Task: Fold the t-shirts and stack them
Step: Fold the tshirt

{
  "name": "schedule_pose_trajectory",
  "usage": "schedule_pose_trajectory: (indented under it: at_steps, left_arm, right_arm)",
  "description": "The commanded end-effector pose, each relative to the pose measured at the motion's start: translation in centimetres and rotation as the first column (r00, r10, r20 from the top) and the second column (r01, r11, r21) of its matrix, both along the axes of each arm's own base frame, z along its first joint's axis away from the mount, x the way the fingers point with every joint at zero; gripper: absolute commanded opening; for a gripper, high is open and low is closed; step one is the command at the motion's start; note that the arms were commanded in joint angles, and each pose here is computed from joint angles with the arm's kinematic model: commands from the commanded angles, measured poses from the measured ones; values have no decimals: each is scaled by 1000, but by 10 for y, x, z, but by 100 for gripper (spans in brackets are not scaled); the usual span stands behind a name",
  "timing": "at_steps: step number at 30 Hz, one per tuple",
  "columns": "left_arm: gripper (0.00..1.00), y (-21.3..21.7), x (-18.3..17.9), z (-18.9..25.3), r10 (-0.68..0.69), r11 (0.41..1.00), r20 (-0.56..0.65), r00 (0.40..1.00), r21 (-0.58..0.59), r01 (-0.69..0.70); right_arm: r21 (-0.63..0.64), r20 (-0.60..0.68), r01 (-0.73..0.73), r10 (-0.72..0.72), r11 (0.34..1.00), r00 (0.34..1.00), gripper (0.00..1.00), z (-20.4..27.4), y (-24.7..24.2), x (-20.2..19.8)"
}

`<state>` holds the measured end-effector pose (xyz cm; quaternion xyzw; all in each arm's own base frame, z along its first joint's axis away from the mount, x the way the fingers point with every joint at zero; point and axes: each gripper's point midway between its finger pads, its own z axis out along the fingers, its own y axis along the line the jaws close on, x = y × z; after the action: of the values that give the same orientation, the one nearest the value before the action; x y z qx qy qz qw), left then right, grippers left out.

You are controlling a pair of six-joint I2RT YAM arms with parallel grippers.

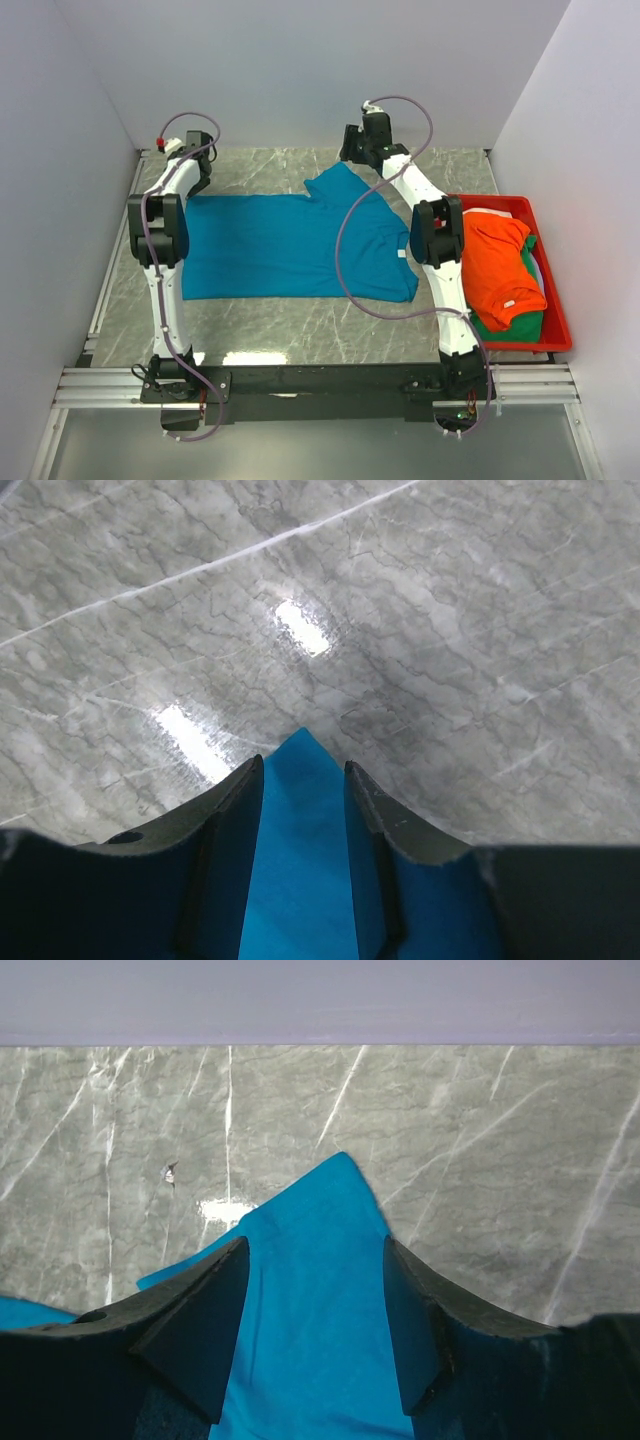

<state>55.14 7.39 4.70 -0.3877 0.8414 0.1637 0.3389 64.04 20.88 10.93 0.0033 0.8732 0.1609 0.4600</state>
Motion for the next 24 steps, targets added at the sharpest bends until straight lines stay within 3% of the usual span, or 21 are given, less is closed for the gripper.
schedule_pose_trajectory:
  at_steps: [1,11,20,24]
  left_arm:
    - [43,5,9,0,4,1000,14,1000,22,-4]
    - [36,0,13,-11,-20,1000,-3,1000,6,20]
    - [3,-3,14,-6,-33,999,15,999,-9,33]
    - [0,-5,14,-2,-43,999,28,999,-21,44]
  right_arm:
    - [21,45,-13,12,1000,999,63,14,5,10]
    - [36,35,-22,21,999,999,63,11,5,10]
    - [67,-31,2,0,998,1000,65,0,-5,7]
    - [103,-101,67,-56,992,993,64,-7,-19,1]
